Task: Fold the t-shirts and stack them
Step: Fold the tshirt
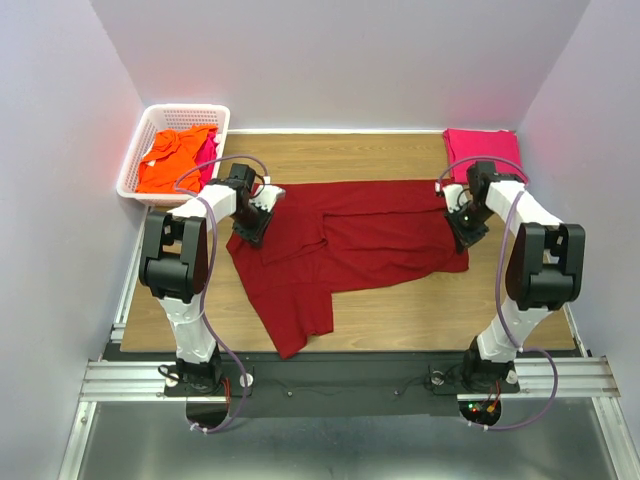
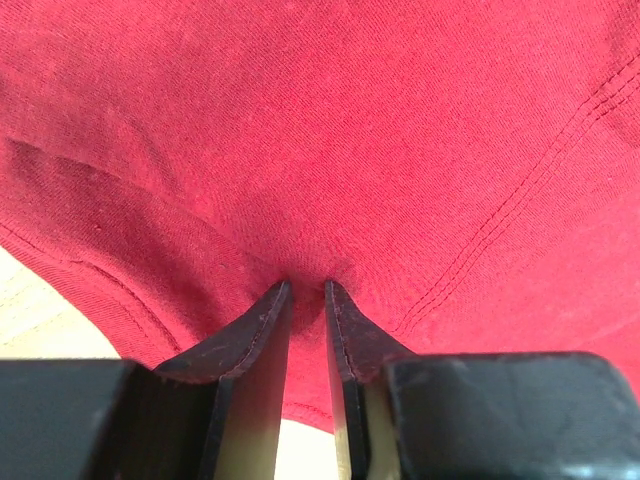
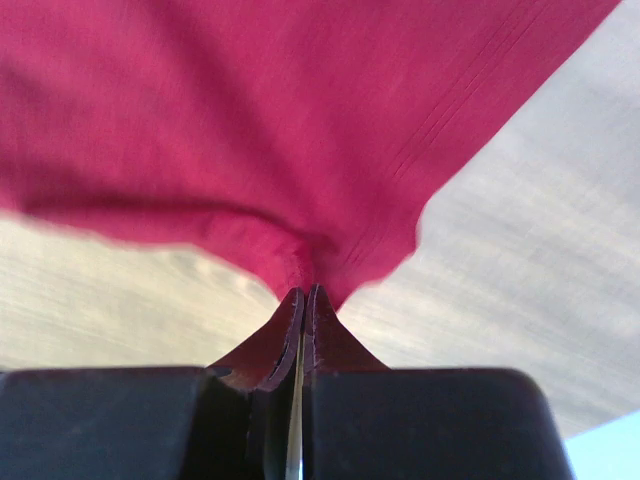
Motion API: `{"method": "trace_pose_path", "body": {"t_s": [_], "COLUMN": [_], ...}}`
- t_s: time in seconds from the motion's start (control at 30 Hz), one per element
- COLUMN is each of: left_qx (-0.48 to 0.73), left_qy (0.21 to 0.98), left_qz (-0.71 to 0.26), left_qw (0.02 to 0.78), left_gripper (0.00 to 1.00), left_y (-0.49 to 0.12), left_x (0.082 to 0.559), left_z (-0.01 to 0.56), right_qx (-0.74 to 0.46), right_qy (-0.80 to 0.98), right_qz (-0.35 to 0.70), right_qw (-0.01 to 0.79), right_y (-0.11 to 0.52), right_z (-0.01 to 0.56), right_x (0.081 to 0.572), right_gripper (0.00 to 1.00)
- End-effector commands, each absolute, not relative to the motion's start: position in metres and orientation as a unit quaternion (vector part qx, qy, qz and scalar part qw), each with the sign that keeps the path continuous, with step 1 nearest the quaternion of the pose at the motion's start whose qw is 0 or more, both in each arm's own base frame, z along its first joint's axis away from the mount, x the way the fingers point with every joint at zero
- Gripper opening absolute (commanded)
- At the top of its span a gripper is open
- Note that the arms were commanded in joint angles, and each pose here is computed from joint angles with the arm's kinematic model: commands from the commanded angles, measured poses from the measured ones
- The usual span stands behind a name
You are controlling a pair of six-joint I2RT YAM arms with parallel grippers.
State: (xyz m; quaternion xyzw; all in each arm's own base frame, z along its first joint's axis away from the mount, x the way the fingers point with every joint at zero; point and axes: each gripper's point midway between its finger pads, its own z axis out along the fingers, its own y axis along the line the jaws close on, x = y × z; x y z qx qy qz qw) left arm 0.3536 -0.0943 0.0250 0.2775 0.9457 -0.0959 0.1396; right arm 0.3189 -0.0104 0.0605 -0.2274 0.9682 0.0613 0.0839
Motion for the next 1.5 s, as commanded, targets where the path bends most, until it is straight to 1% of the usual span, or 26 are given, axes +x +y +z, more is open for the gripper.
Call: {"method": "trace_pose_path", "body": {"t_s": [0.0,0.03,0.2,0.3,0.37,0.4,0.43,0.47,0.5,0.53,0.57,0.6,0.67,0.7,0.73,0.8,0.83,0.87,0.97,1.23,1.33,1.47], "left_qx": [0.285,0.283,0.286,0.292,0.317,0.329,0.340,0.361,0.369,0.377,0.381,0.378,0.370,0.356,0.349,0.327,0.319,0.312,0.285,0.249,0.243,0.230], "left_qy": [0.944,0.945,0.944,0.939,0.926,0.918,0.911,0.901,0.895,0.891,0.890,0.891,0.895,0.901,0.900,0.909,0.911,0.913,0.925,0.946,0.951,0.954], "left_qz": [-0.089,-0.088,-0.084,-0.094,-0.121,-0.128,-0.137,-0.149,-0.149,-0.150,-0.147,-0.142,-0.127,-0.125,-0.119,-0.126,-0.128,-0.126,-0.128,-0.100,-0.097,-0.085], "left_qw": [0.139,0.139,0.143,0.154,0.165,0.182,0.189,0.190,0.202,0.203,0.202,0.207,0.215,0.216,0.231,0.226,0.229,0.232,0.216,0.181,0.164,0.173], "left_gripper": [0.31,0.30,0.29,0.29,0.32,0.33,0.35,0.36,0.36,0.37,0.38,0.38,0.38,0.38,0.38,0.38,0.37,0.37,0.37,0.34,0.33,0.31], "left_y": [-0.089,-0.087,-0.083,-0.086,-0.095,-0.098,-0.101,-0.104,-0.104,-0.104,-0.103,-0.102,-0.098,-0.098,-0.099,-0.103,-0.106,-0.108,-0.111,-0.101,-0.097,-0.086], "left_x": [0.345,0.345,0.348,0.349,0.345,0.345,0.342,0.336,0.333,0.331,0.327,0.328,0.335,0.339,0.350,0.358,0.365,0.372,0.384,0.403,0.411,0.447], "left_z": [0.031,0.031,0.033,0.044,0.058,0.073,0.082,0.090,0.102,0.106,0.108,0.111,0.111,0.108,0.111,0.104,0.104,0.102,0.079,0.034,0.018,0.019], "right_qx": [-0.274,-0.290,-0.310,-0.308,-0.311,-0.317,-0.323,-0.326,-0.331,-0.335,-0.337,-0.335,-0.314,-0.304,-0.290,-0.255,-0.241,-0.218,-0.196,-0.177,-0.170,-0.164], "right_qy": [0.956,0.953,0.949,0.950,0.949,0.947,0.943,0.941,0.938,0.931,0.928,0.925,0.923,0.925,0.927,0.933,0.935,0.936,0.939,0.957,0.960,0.961], "right_qz": [0.052,0.052,0.039,0.039,0.035,0.035,0.035,0.041,0.048,0.067,0.076,0.086,0.110,0.116,0.122,0.137,0.137,0.135,0.125,0.082,0.070,0.054], "right_qw": [0.085,0.071,0.041,0.042,0.046,0.047,0.069,0.081,0.092,0.125,0.143,0.160,0.192,0.198,0.202,0.213,0.221,0.240,0.253,0.213,0.211,0.218], "right_y": [-0.017,-0.019,-0.026,-0.026,-0.027,-0.027,-0.025,-0.022,-0.019,-0.009,-0.004,0.001,0.013,0.015,0.017,0.021,0.022,0.022,0.024,0.019,0.015,0.010], "right_z": [0.078,0.072,0.056,0.056,0.061,0.065,0.078,0.085,0.096,0.111,0.122,0.129,0.138,0.139,0.138,0.134,0.132,0.128,0.117,0.046,0.031,0.013], "right_x": [0.286,0.270,0.239,0.240,0.245,0.245,0.255,0.259,0.261,0.273,0.277,0.283,0.307,0.317,0.329,0.361,0.372,0.393,0.418,0.443,0.455,0.486], "right_gripper": [0.01,0.01,0.01,0.14,0.27,0.30,0.34,0.44,0.48,0.52,0.59,0.60,0.60,0.57,0.51,0.42,0.39,0.37,0.33,0.32,0.32,0.32]}}
